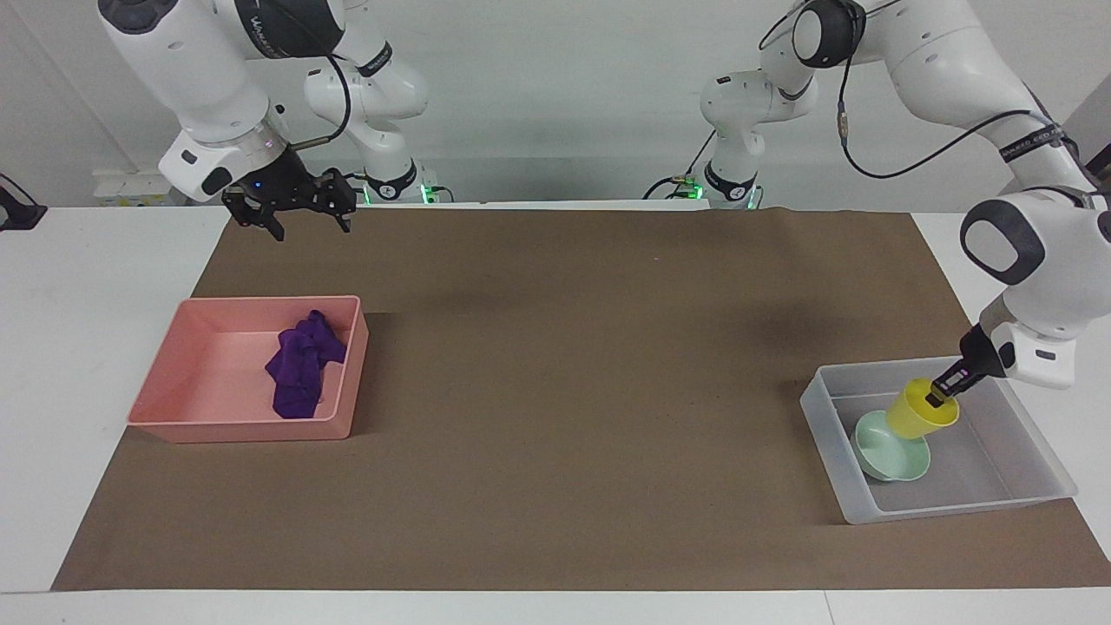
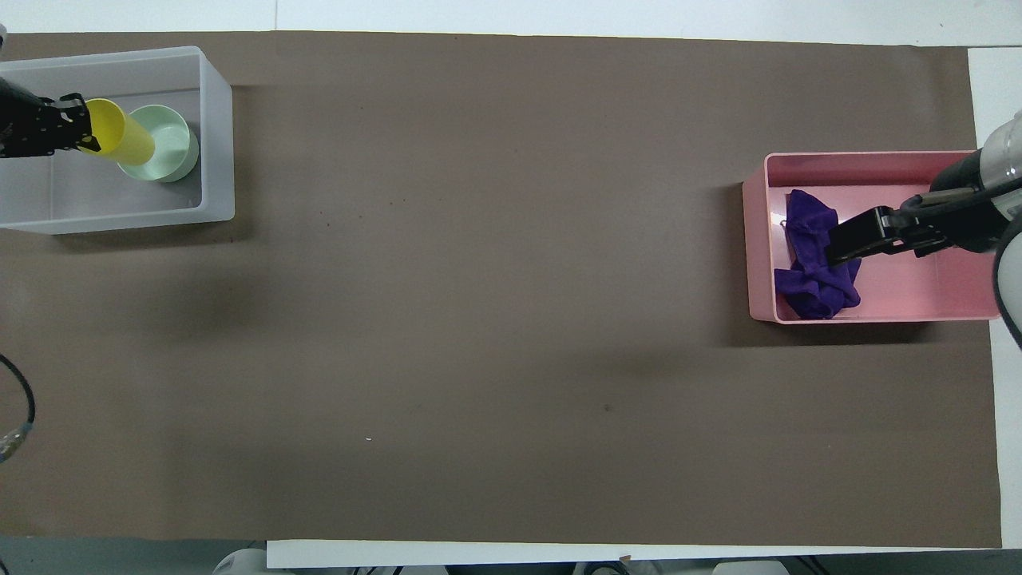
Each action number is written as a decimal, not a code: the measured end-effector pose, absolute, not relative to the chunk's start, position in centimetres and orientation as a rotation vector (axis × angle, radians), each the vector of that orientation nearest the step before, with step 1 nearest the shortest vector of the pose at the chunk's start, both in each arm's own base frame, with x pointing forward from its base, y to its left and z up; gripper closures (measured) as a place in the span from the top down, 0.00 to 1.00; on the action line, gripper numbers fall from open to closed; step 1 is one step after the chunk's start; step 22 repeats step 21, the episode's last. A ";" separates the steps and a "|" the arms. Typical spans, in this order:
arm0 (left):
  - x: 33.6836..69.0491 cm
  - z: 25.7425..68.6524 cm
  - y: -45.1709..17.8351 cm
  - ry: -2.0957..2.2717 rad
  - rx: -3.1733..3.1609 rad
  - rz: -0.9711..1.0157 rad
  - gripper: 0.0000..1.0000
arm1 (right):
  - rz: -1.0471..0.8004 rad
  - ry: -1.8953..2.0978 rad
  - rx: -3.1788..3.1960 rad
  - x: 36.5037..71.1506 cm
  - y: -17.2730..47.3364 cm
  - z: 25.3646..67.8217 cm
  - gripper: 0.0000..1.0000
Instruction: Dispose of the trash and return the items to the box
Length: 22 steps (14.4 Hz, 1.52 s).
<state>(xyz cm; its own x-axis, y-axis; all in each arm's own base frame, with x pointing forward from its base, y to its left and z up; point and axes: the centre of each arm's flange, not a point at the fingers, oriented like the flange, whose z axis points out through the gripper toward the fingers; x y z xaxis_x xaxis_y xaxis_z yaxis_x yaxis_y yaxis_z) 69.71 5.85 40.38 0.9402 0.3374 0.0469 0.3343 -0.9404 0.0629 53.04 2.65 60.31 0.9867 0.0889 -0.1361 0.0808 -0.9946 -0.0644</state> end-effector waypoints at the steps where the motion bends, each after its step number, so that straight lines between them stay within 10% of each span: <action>1: 70.1 39.2 5.5 0.516 3.042 0.085 0.03 | 0.217 -0.127 -3.072 53.0 2.5 60.2 1.00; 6: 69.5 35.2 5.3 0.435 3.060 0.088 0.15 | 0.216 -0.126 -3.073 52.8 2.5 60.0 1.00; 14: 63.0 54.1 2.4 0.332 3.049 0.040 1.00 | 0.168 -0.122 -3.076 53.1 2.4 60.2 1.00; 22: 56.4 59.8 -4.9 -0.007 3.110 -0.091 1.00 | 0.184 -0.114 -3.075 53.0 2.1 59.5 1.00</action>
